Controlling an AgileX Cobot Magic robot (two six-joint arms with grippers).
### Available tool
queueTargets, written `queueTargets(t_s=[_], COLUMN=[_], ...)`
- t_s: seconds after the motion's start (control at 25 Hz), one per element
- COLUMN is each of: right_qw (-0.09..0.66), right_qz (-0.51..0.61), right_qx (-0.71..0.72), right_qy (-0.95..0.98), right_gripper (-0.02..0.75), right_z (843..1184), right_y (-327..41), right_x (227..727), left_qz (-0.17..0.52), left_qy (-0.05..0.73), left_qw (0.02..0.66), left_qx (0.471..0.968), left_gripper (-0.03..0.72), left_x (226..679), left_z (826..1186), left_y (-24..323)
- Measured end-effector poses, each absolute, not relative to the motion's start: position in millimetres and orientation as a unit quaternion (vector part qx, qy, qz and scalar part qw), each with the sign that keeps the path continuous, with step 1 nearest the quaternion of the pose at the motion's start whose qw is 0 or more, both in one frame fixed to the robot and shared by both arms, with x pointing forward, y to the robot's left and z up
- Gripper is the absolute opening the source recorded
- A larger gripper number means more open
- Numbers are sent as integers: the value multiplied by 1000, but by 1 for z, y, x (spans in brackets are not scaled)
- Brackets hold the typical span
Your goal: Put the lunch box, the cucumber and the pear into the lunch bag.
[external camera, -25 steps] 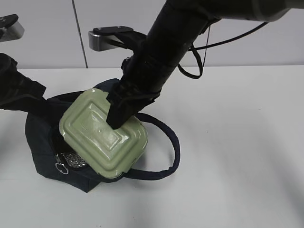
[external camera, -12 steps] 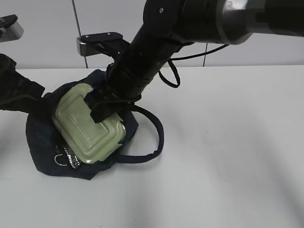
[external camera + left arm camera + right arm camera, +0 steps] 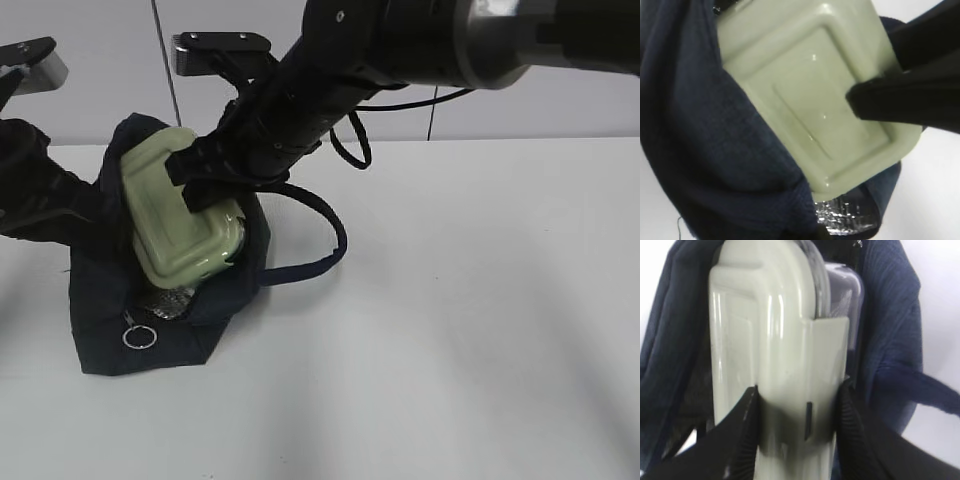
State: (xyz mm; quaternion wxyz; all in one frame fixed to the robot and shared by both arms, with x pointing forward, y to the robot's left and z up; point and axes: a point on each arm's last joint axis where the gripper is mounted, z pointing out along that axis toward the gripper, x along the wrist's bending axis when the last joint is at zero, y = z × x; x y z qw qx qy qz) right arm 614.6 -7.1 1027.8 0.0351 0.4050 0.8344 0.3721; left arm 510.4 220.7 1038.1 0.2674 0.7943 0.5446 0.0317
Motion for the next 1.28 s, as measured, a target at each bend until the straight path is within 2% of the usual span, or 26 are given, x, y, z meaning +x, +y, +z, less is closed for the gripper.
queueTargets(t_s=[0.16, 0.36, 0.6, 0.72, 0.84, 0.88, 1.04, 1.12, 1.28], right_qw=[34, 15, 11, 9, 20, 27, 67, 79, 89], right_qz=[398, 403, 388, 375, 375, 376, 388, 395, 392], right_qx=[425, 442, 390, 372, 360, 355, 334, 337, 340], right_qy=[812, 801, 835, 849, 854, 856, 856, 851, 850], right_gripper=[303, 303, 307, 401, 583, 604, 603, 577, 562], right_z=[1030, 1014, 1011, 1011, 1018, 1022, 1050, 1061, 1063], right_y=[-4, 7, 30, 32, 31, 30, 24, 18, 13], right_x=[619, 621, 606, 601, 602, 602, 602, 603, 607], left_qz=[31, 27, 18, 15, 15, 15, 17, 17, 17], left_qy=[544, 545, 544, 543, 543, 543, 542, 542, 542], left_qw=[267, 265, 260, 257, 258, 258, 256, 256, 256], left_qx=[795, 795, 798, 799, 799, 799, 800, 800, 800], left_gripper=[1, 1, 1, 1, 1, 1, 1, 1, 1], left_x=[510, 509, 507, 507, 507, 507, 507, 507, 507], left_z=[1038, 1038, 1037, 1037, 1037, 1037, 1037, 1037, 1037], left_y=[221, 220, 220, 220, 220, 220, 220, 220, 220])
